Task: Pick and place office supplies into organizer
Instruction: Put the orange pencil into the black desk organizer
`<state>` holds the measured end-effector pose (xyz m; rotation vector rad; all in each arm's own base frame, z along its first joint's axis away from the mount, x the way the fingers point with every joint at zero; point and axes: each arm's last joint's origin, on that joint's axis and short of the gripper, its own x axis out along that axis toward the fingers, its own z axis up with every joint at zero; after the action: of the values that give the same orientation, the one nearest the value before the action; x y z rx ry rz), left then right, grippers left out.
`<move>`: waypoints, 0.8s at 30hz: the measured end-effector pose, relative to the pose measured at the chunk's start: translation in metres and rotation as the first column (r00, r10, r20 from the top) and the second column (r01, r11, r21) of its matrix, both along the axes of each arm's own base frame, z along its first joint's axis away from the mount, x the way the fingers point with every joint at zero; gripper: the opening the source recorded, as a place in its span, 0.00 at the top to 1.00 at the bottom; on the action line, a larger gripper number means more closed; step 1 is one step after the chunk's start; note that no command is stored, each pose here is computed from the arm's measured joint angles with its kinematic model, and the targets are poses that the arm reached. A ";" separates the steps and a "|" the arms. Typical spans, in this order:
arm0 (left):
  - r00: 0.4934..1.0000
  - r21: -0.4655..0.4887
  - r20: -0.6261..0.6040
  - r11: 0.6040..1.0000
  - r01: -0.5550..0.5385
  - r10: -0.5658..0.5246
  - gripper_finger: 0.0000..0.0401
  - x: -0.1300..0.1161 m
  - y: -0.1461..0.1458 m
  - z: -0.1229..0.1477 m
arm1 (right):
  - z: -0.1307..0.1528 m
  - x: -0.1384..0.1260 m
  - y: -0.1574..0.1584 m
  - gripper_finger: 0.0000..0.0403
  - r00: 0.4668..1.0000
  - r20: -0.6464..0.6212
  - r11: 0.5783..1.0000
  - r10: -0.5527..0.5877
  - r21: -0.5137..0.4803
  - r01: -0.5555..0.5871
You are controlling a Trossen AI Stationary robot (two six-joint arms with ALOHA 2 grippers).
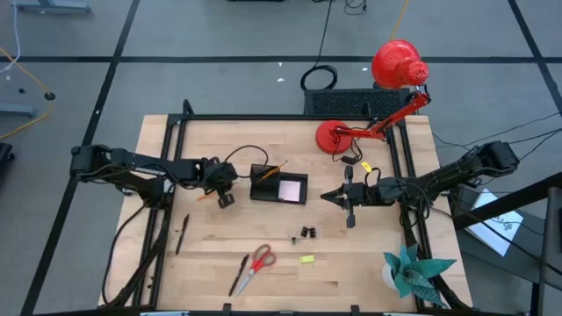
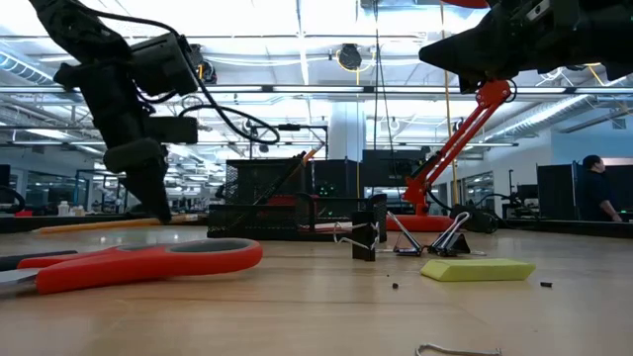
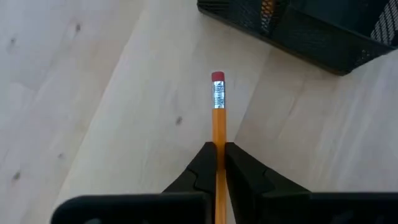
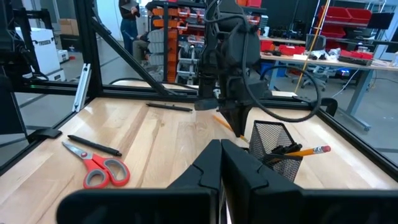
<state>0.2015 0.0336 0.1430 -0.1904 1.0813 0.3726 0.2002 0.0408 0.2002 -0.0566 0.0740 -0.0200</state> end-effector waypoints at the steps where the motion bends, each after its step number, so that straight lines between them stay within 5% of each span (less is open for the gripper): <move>1: 1.000 0.004 0.008 1.000 -0.001 0.001 0.93 0.000 0.000 0.002 | 0.000 0.000 0.000 0.99 1.000 0.001 1.000 0.000 0.000 0.000; 13: 0.976 0.085 0.210 0.996 0.035 -0.052 0.93 0.000 0.000 0.032 | 0.000 0.000 0.000 0.99 1.000 0.003 1.000 0.001 0.001 -0.001; 19: 0.861 0.184 0.483 0.980 0.081 -0.162 0.92 0.002 0.000 0.071 | 0.001 0.000 0.000 0.99 1.000 0.008 1.000 0.001 0.002 -0.001; 24: 0.814 0.238 0.542 0.967 0.089 -0.208 0.92 0.001 -0.001 0.105 | 0.001 0.000 0.000 0.99 1.000 0.008 1.000 0.001 0.002 -0.001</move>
<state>0.2021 0.0329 0.2484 -0.0249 0.4586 0.2557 0.2002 0.0409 0.2010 -0.0545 0.0660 -0.0193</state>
